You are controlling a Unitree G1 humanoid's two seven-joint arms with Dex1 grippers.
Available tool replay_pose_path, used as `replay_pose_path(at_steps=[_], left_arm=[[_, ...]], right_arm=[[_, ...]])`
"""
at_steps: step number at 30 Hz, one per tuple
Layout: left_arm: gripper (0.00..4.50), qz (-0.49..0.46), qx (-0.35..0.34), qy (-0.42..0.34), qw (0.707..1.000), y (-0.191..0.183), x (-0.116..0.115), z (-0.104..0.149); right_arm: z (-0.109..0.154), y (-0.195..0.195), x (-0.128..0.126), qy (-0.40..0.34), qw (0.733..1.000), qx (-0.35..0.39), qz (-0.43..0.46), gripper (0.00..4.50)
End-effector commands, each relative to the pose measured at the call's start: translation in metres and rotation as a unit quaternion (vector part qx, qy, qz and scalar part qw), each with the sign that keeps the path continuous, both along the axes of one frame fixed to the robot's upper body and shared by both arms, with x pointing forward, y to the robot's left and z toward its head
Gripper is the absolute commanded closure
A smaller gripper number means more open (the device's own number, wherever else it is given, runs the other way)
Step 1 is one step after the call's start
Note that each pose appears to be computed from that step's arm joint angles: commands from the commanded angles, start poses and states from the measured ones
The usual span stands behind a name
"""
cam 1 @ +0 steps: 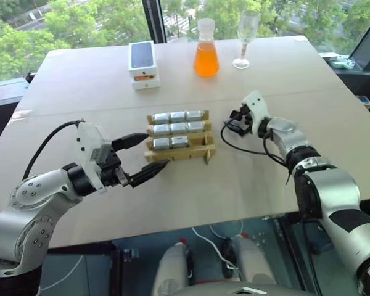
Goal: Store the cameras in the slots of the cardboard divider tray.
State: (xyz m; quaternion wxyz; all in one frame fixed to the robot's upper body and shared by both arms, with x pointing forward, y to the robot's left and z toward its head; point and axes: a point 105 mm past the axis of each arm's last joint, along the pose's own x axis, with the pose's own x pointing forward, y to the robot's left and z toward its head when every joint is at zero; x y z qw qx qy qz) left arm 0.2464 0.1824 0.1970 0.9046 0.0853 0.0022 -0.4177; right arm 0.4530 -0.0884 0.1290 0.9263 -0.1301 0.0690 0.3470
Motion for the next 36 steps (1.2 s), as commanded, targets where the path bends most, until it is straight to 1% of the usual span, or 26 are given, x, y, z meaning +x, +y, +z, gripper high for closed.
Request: replay_pose_path(at_steps=[1, 3, 7, 8, 9, 10, 11, 12, 16, 17, 20, 21, 22, 24, 27, 32, 36], left_arm=[[0.00, 0.000, 0.007, -0.036, 0.999, 0.000, -0.004, 0.017], [0.00, 0.004, 0.011, -0.040, 0.999, 0.002, -0.003, 0.018], [0.00, 0.001, 0.011, -0.037, 0.999, 0.000, -0.003, 0.016], [0.00, 0.000, 0.011, -0.038, 0.999, 0.000, -0.003, 0.016], [0.00, 0.000, 0.011, -0.038, 0.999, -0.001, -0.002, 0.016], [0.00, -0.001, 0.010, -0.040, 0.999, -0.001, -0.001, 0.016], [0.00, -0.001, 0.009, -0.041, 0.999, -0.002, 0.000, 0.017], [0.00, -0.002, 0.009, -0.041, 0.999, -0.002, 0.001, 0.017], [0.00, -0.008, 0.010, -0.041, 0.999, -0.003, 0.004, 0.016], [0.00, -0.009, 0.010, -0.042, 0.999, -0.004, 0.005, 0.016], [0.00, -0.013, 0.009, -0.044, 0.999, -0.005, 0.007, 0.018], [0.00, -0.014, 0.009, -0.044, 0.999, -0.006, 0.007, 0.018], [0.00, -0.016, 0.009, -0.044, 0.999, -0.006, 0.007, 0.017], [0.00, -0.018, 0.008, -0.044, 0.999, -0.007, 0.007, 0.017], [0.00, -0.020, 0.007, -0.043, 0.999, -0.008, 0.008, 0.017], [0.00, -0.019, 0.007, -0.044, 0.999, -0.007, 0.008, 0.017], [0.00, -0.016, 0.008, -0.045, 0.999, -0.007, 0.007, 0.017]], right_arm=[[0.008, 0.002, 0.004, -0.001, 1.000, 0.014, -0.011, 0.29], [0.010, 0.001, 0.005, 0.000, 1.000, 0.025, -0.017, 0.81], [0.009, -0.001, 0.004, 0.004, 1.000, 0.025, -0.018, 2.64], [0.008, -0.002, 0.004, 0.005, 1.000, 0.021, -0.019, 2.94], [0.007, -0.003, 0.004, 0.005, 1.000, 0.019, -0.020, 3.50], [0.007, -0.004, 0.005, 0.005, 1.000, 0.015, -0.022, 3.83], [0.006, -0.005, 0.005, 0.004, 1.000, 0.013, -0.023, 4.43], [0.006, -0.006, 0.005, 0.004, 1.000, 0.010, -0.024, 4.47], [0.010, -0.010, 0.006, -0.007, 1.000, 0.005, -0.026, 4.47], [0.013, -0.010, 0.006, -0.013, 1.000, 0.005, -0.025, 4.24], [0.022, -0.009, 0.007, -0.038, 0.999, 0.008, -0.018, 3.28], [0.024, -0.009, 0.007, -0.042, 0.999, 0.009, -0.019, 2.66], [0.026, -0.010, 0.008, -0.047, 0.999, 0.013, -0.023, 2.27], [0.028, -0.011, 0.009, -0.053, 0.998, 0.016, -0.029, 1.32], [0.024, -0.013, 0.010, -0.042, 0.998, 0.015, -0.042, 1.32], [0.014, -0.012, 0.011, 0.006, 0.997, 0.048, -0.065, 1.32], [0.009, -0.010, 0.010, 0.018, 0.997, 0.045, -0.068, 1.32]])
